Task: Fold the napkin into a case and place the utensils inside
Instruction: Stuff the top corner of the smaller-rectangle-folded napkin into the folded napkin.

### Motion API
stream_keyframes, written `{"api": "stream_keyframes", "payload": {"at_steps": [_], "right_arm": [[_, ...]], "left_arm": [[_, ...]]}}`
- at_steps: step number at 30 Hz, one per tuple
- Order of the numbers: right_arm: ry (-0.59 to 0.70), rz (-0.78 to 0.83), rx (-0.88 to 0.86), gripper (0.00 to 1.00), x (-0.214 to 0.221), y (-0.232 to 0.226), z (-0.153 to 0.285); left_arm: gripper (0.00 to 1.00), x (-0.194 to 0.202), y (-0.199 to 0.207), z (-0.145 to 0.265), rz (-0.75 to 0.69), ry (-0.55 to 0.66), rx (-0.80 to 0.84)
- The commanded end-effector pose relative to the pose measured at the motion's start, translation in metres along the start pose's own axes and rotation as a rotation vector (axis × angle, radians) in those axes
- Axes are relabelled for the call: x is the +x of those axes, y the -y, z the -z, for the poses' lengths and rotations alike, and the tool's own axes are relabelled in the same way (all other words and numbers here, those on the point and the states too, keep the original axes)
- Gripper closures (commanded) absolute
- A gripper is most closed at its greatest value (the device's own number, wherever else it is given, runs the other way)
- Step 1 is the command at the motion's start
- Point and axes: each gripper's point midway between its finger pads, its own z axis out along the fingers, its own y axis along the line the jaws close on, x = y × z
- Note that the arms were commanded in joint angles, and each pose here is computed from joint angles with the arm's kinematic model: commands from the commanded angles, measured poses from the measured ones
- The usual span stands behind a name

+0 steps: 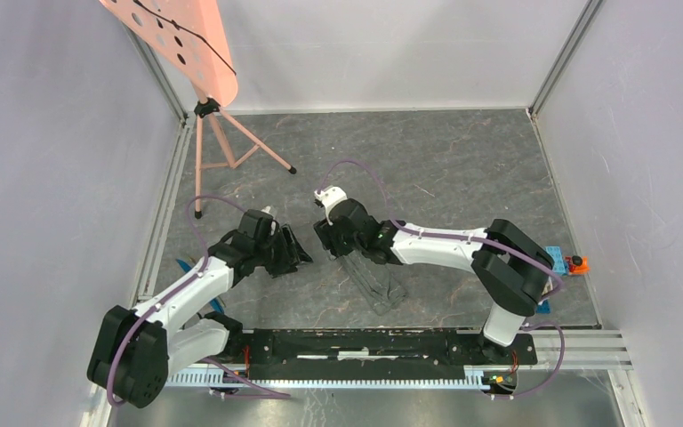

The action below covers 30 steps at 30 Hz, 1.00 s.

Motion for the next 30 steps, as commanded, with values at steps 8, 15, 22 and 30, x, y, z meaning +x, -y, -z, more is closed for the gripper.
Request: {"api": "stream_keyframes", "payload": {"at_steps": [8,15,22,30], "right_arm": [[-0.011,0.005,0.054,0.37,-0.006,0.003,-0.016],[-0.009,0.024,0.101,0.47,-0.004,0.005,-0.02],[-0.014,0.05,0.136,0.5,-0.001,0.006,-0.022],[-0.027,0.081,0.185,0.55,0.004,0.009,-0.025]], "left_arm": [[0.4,0.003,0.004,-0.001,-0.04,-0.011,0.052],[0.4,0.003,0.005,0.0,-0.039,-0.008,0.059],[0.4,0.003,0.006,0.001,-0.04,-0.005,0.066],[0.4,0.003,0.007,0.003,-0.041,0.001,0.072]]}}
